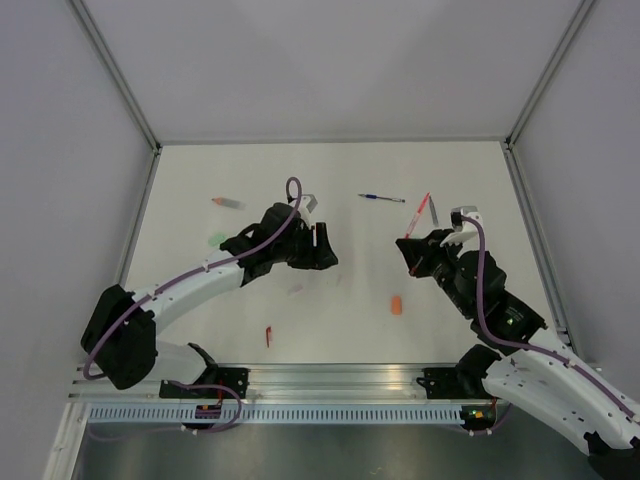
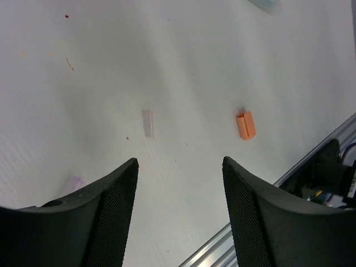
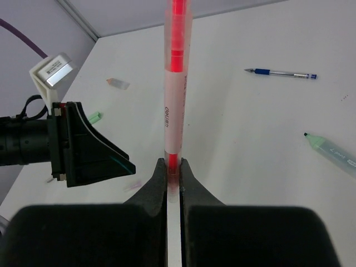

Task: Insert the pens into the pen caps
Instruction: Move the pen cap to the center of the board.

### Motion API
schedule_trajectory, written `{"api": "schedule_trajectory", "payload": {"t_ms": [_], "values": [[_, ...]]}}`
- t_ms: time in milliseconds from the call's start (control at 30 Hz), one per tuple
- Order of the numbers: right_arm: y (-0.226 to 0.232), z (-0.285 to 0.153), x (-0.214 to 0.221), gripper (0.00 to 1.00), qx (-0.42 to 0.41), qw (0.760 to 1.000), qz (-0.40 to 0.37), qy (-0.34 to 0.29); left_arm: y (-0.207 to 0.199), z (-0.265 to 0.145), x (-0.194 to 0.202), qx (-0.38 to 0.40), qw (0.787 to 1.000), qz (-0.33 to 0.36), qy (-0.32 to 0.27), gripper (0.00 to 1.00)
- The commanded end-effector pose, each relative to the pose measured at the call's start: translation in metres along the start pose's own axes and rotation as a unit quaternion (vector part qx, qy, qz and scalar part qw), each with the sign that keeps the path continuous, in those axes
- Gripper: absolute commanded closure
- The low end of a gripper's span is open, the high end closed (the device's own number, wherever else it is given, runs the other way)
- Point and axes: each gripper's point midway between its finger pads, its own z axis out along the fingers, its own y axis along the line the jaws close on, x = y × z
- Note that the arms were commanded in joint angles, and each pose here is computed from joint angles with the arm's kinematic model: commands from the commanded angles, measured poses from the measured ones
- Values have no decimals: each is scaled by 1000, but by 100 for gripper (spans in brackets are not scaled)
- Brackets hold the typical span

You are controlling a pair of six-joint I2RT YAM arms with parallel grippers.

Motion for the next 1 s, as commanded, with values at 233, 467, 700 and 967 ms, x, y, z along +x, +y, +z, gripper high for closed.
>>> {"api": "schedule_trajectory", "payload": {"t_ms": [233,467,700,967], "values": [[-1,-3,-7,100,-2,1000,4,-19,12,33,-12,-123,935,-329,-42,34],[-3,-6,-10,100,0,1000,5,-27,12,39,1,-239,814,-528,-35,22],[-6,-5,-7,100,7,1000,0,-23,-1,67,17,-240,726,-644,-15,24],[-7,-15,-18,100,5,999,4,-45,12,83,29,-230,628,-741,-52,28]]}}
